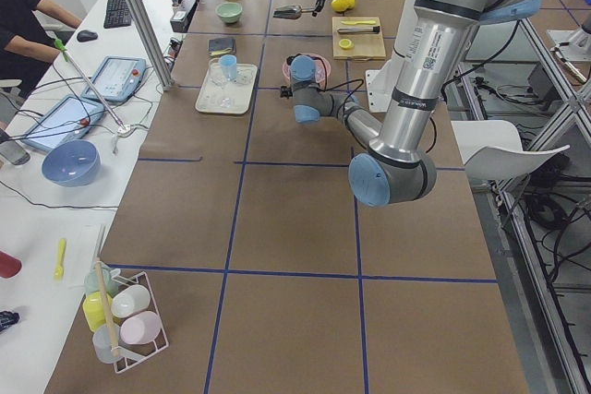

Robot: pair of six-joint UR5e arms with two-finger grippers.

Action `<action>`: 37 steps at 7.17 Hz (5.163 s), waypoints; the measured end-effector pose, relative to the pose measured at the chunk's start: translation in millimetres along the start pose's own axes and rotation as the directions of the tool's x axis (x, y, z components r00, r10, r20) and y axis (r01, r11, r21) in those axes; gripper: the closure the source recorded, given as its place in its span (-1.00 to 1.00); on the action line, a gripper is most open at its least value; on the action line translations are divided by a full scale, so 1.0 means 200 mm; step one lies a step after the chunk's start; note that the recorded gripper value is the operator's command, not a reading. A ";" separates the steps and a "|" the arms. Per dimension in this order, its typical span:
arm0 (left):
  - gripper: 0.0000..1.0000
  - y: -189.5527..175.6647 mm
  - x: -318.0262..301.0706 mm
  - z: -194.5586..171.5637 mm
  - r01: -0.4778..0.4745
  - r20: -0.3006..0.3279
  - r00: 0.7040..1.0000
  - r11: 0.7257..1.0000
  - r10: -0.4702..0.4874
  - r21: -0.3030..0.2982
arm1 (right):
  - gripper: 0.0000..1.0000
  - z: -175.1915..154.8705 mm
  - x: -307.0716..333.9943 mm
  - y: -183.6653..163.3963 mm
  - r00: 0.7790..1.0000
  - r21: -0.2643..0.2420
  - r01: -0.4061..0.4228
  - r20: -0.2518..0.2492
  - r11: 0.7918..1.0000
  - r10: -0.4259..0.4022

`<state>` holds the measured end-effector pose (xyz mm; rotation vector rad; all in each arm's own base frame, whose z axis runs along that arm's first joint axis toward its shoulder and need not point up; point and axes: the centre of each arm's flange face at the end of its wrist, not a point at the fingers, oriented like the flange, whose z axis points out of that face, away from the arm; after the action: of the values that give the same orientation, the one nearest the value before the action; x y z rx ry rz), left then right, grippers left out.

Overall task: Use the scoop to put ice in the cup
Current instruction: 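Lift the scoop with the right gripper toward the pink bowl, then dip the scoop into the ice cubes with the right gripper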

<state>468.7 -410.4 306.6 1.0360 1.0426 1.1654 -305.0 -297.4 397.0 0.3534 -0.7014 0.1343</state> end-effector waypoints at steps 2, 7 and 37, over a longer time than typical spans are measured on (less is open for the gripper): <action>-1.00 0.00 0.00 0.00 -0.003 0.000 1.000 1.000 0.003 0.006 | 1.00 -0.13 -0.15 -0.09 0.987 -0.067 0.128 0.103 0.989 -0.121; -1.00 0.01 0.00 0.03 0.000 -0.004 1.000 1.000 0.000 -0.002 | 1.00 -0.35 -0.42 -0.22 0.776 -0.108 0.629 0.148 0.770 -0.613; -1.00 -0.07 0.22 0.31 -0.013 -0.097 0.995 1.000 0.012 -0.012 | 1.00 -0.39 -1.71 -0.52 0.143 -0.616 0.786 0.269 -0.056 -0.952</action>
<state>535.7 -372.7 301.5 0.9853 1.1050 1.2409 -492.1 -367.2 90.4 0.0340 -0.0629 -1.3967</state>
